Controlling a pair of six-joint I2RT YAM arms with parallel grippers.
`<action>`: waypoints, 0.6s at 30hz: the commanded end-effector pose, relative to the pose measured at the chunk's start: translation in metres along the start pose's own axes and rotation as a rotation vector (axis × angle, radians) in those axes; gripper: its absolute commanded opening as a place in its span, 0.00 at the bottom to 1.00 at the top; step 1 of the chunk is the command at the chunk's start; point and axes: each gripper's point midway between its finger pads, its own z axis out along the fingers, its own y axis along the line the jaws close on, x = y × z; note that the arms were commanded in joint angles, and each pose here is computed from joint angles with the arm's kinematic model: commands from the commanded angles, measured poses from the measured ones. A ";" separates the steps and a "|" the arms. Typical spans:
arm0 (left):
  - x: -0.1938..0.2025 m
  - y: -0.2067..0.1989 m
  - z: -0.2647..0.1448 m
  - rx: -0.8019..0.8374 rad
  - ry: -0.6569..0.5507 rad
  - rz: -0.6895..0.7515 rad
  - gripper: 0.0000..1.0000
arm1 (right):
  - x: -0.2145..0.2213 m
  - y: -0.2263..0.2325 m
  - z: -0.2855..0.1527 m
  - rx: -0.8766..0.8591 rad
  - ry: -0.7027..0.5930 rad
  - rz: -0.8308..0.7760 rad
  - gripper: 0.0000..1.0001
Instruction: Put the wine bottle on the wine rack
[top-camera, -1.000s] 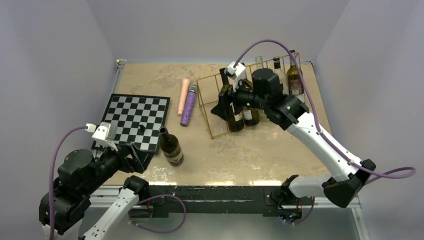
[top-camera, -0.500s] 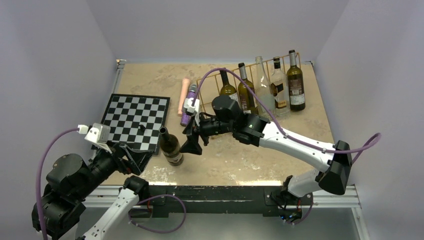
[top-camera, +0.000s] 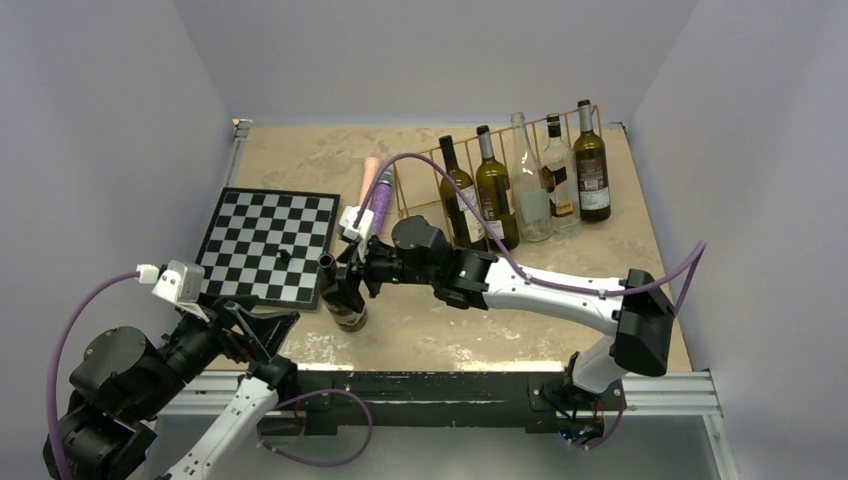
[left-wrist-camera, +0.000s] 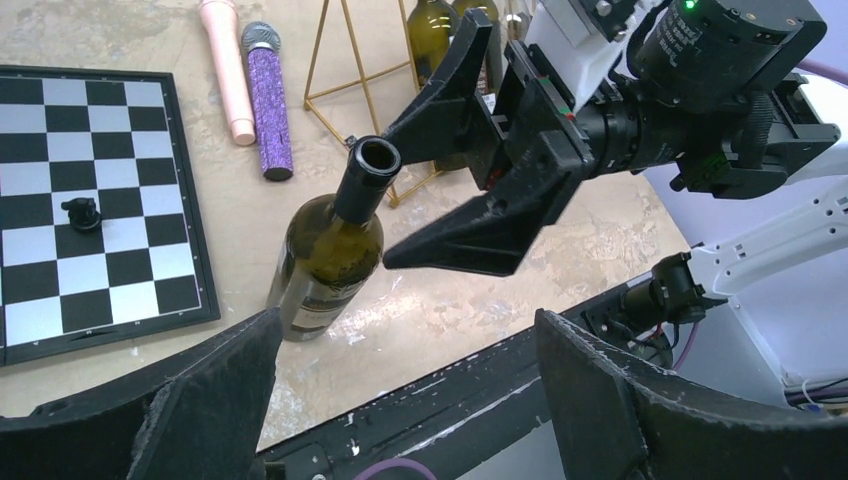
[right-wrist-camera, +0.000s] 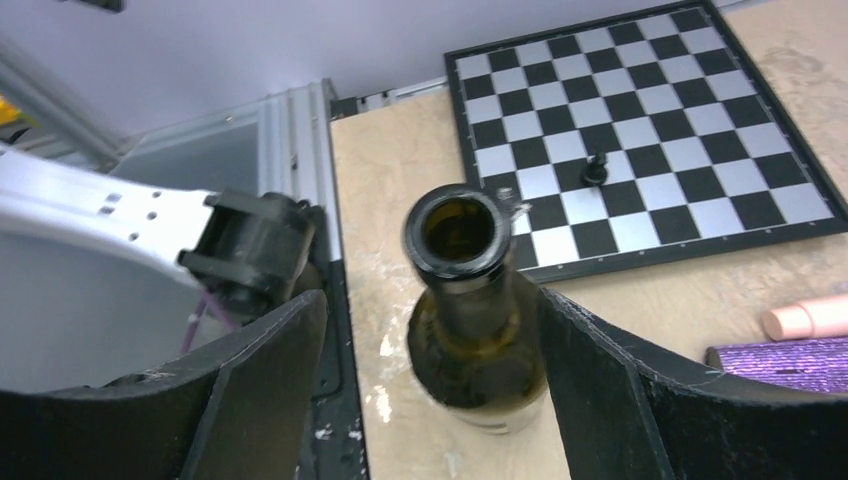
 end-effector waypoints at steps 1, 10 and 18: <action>-0.001 0.002 -0.005 -0.015 -0.008 -0.003 0.99 | -0.031 -0.019 0.011 0.107 -0.119 -0.009 0.79; 0.001 0.007 -0.004 -0.036 0.004 0.009 0.99 | -0.019 -0.030 0.025 0.160 -0.095 0.006 0.56; 0.002 0.008 -0.004 -0.045 0.007 0.011 0.99 | -0.019 -0.035 0.022 0.197 -0.102 -0.019 0.25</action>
